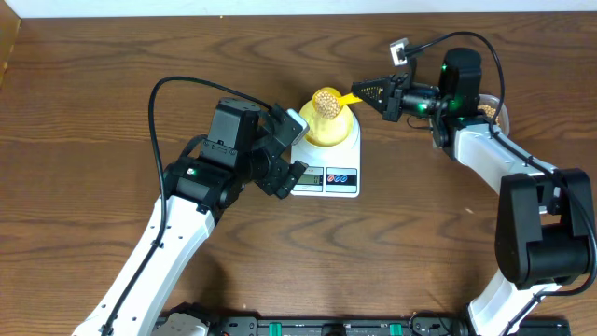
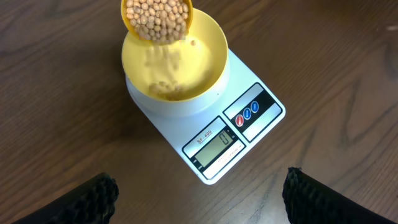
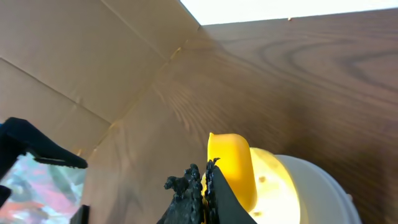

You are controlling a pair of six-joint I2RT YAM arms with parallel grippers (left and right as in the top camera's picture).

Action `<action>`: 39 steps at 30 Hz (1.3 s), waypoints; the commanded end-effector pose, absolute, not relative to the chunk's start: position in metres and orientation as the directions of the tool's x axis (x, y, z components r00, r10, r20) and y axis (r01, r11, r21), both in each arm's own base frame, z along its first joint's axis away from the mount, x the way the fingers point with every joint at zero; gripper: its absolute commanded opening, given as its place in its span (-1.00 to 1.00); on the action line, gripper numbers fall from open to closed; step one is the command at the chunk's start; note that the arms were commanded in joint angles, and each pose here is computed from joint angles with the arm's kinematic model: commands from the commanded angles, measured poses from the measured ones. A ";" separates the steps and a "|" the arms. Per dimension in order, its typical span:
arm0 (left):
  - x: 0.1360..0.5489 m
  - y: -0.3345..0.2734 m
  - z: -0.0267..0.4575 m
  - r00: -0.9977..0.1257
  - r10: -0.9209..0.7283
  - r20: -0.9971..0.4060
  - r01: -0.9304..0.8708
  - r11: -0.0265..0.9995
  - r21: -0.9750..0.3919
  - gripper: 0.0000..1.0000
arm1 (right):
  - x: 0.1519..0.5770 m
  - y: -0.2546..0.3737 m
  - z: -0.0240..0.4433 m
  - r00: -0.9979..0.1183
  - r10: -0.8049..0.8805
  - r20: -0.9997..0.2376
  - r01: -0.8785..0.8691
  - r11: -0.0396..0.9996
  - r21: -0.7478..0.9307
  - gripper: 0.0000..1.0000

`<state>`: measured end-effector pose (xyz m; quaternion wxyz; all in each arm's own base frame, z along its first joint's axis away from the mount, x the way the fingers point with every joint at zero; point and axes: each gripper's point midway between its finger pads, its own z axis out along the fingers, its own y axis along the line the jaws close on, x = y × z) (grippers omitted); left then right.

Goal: Scoop item into bowl and weigh 50g on scale
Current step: 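Tilt the scoop over the yellow bowl to pour soybeans in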

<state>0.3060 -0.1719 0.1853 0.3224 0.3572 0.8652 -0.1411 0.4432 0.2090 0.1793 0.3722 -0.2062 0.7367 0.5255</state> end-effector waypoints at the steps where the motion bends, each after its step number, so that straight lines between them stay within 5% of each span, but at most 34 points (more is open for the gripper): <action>1: 0.304 -0.171 0.187 -0.519 0.538 -0.664 0.719 0.695 0.000 0.73 | 0.446 0.210 0.175 -0.600 0.070 -0.797 -0.721 0.384 0.577 -0.98; 7: 0.304 -0.171 0.187 -0.519 0.537 -0.665 0.719 0.695 0.001 0.72 | 0.446 0.210 0.175 -0.564 0.050 -0.824 -0.750 0.387 0.536 -0.98; 27: 0.304 -0.171 0.187 -0.519 0.538 -0.664 0.719 0.695 0.000 0.74 | 0.446 0.210 0.174 -0.154 -0.137 -0.978 -0.926 0.365 0.095 -0.98; 39: 0.304 -0.171 0.187 -0.519 0.538 -0.664 0.719 0.695 0.000 0.74 | 0.434 0.215 0.178 0.031 -0.174 -0.984 -0.961 0.267 -0.077 -0.98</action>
